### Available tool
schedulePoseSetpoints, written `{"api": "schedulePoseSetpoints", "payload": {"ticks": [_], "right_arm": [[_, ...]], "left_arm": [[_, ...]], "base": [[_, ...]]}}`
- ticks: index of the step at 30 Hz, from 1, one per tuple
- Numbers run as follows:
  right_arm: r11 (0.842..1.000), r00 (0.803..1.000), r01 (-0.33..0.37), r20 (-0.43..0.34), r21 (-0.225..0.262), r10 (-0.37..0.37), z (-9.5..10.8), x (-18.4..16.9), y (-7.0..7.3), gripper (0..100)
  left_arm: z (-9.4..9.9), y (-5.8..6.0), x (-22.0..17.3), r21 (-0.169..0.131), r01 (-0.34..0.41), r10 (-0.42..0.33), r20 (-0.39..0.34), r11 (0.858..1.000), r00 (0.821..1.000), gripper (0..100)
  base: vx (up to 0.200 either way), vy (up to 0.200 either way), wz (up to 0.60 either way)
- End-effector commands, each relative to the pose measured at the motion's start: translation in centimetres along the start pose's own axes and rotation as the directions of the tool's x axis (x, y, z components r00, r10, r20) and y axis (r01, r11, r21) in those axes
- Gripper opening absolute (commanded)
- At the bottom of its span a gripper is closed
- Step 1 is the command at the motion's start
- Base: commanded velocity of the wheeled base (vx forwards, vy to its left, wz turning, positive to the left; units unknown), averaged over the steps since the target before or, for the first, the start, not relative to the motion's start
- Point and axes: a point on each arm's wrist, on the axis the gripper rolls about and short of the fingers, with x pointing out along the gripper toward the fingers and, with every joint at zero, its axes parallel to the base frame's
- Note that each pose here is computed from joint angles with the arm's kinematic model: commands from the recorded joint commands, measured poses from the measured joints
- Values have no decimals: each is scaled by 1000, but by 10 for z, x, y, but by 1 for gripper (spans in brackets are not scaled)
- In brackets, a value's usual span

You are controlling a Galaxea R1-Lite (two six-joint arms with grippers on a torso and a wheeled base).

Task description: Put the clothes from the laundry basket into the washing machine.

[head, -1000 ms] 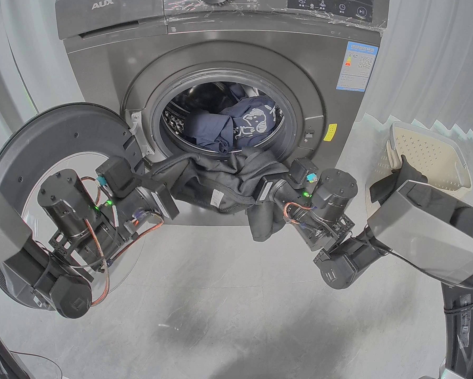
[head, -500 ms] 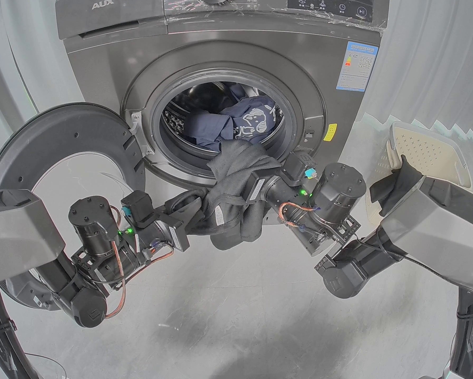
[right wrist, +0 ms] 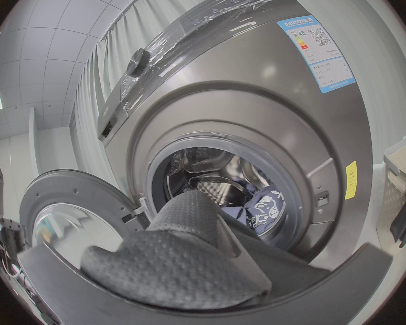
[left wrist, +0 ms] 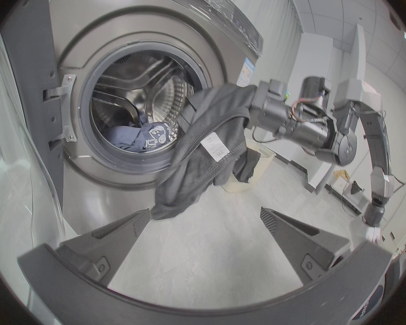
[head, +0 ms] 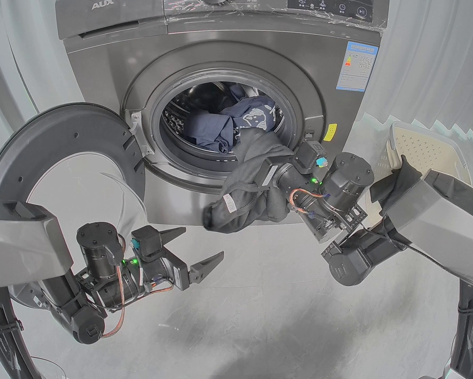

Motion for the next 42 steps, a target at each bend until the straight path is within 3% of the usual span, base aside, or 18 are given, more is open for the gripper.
{"api": "schedulePoseSetpoints", "payload": {"ticks": [1,5,10,13,21,26,32,42], "right_arm": [[999,999,-39,-5,16,39,-2,-2,18,0],[998,998,-58,-13,24,58,-5,-4,27,0],[998,998,-62,-23,27,62,-7,-6,29,0],[998,997,-63,-34,25,64,-9,-8,30,0],[996,996,-76,-44,43,78,-13,-12,50,0],[993,993,-103,-48,63,106,-12,-17,66,0],[992,993,-104,-49,68,108,-12,-17,66,0],[993,995,-86,-50,82,90,-12,-19,71,0]], "left_arm": [[-11,-5,-1,10,25,-25,-48,1000,999,100],[-7,-6,-1,18,28,-28,-29,999,999,100],[4,-3,11,46,16,-18,30,999,999,100],[6,-2,19,45,21,-23,50,999,998,100],[-4,-11,57,52,74,-78,78,996,994,100],[-7,-3,84,62,61,-69,126,996,990,100],[-7,2,99,51,46,-54,160,998,986,100],[-8,22,121,16,-87,81,225,996,971,100]], "base": [[0,0,0],[0,0,0],[0,0,0],[0,0,0],[0,0,0],[0,0,0],[0,0,0],[0,0,0]]}}
